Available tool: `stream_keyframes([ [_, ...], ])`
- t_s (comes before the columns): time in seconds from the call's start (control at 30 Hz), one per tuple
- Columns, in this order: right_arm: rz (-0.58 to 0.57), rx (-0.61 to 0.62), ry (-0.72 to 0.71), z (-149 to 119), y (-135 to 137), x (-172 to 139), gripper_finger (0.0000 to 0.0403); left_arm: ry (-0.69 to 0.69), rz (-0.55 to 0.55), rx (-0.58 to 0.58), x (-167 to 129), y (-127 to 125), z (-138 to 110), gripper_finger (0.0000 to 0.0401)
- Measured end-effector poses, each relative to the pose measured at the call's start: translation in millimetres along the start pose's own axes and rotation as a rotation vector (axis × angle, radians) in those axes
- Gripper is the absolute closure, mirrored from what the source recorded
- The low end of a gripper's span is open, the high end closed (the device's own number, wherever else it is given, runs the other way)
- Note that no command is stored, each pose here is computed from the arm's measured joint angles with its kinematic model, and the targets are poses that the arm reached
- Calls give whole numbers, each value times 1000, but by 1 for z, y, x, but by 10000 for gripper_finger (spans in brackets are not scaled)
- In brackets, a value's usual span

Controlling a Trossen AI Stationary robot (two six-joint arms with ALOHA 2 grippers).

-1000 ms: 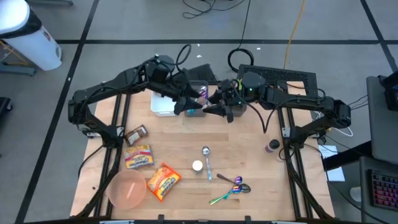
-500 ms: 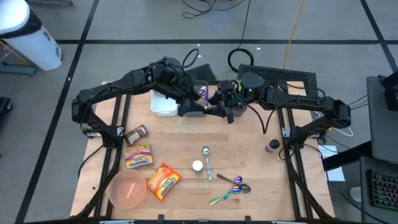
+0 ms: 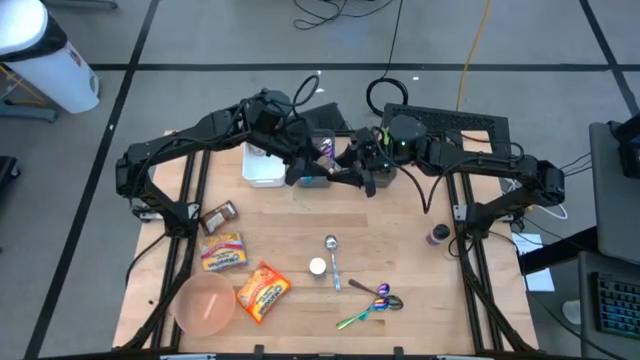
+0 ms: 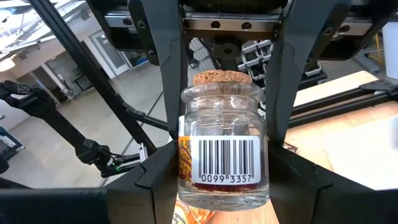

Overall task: Pick & Place Food Item
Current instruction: Put the brown seasoning bottle into the white bin

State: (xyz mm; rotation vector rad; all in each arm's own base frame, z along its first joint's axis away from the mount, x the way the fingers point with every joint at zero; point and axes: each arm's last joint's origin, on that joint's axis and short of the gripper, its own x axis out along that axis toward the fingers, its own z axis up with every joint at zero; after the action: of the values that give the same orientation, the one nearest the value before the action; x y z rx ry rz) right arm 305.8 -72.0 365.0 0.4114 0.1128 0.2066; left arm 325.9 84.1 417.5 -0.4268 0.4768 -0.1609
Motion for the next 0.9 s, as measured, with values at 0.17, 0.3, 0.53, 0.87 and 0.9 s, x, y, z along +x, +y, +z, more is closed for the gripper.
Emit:
stream_keyframes([
  [0.17, 0, -2, 3, 0, 0, 0, 216, -4, -8, 33, 0, 0, 0, 208],
  [0.3, 0, -5, 3, 0, 0, 0, 216, -4, -7, 51, 0, 0, 0, 211],
  [0.53, 1, -14, 3, 0, 0, 0, 204, -3, -10, 80, 0, -1, 0, 211],
  [0.87, 6, -18, -9, 1, 0, 0, 198, -15, -20, 107, -6, 0, 2, 211],
  [0.9, 7, -19, -11, 1, 0, 0, 197, -17, -22, 108, -7, 0, 2, 211],
])
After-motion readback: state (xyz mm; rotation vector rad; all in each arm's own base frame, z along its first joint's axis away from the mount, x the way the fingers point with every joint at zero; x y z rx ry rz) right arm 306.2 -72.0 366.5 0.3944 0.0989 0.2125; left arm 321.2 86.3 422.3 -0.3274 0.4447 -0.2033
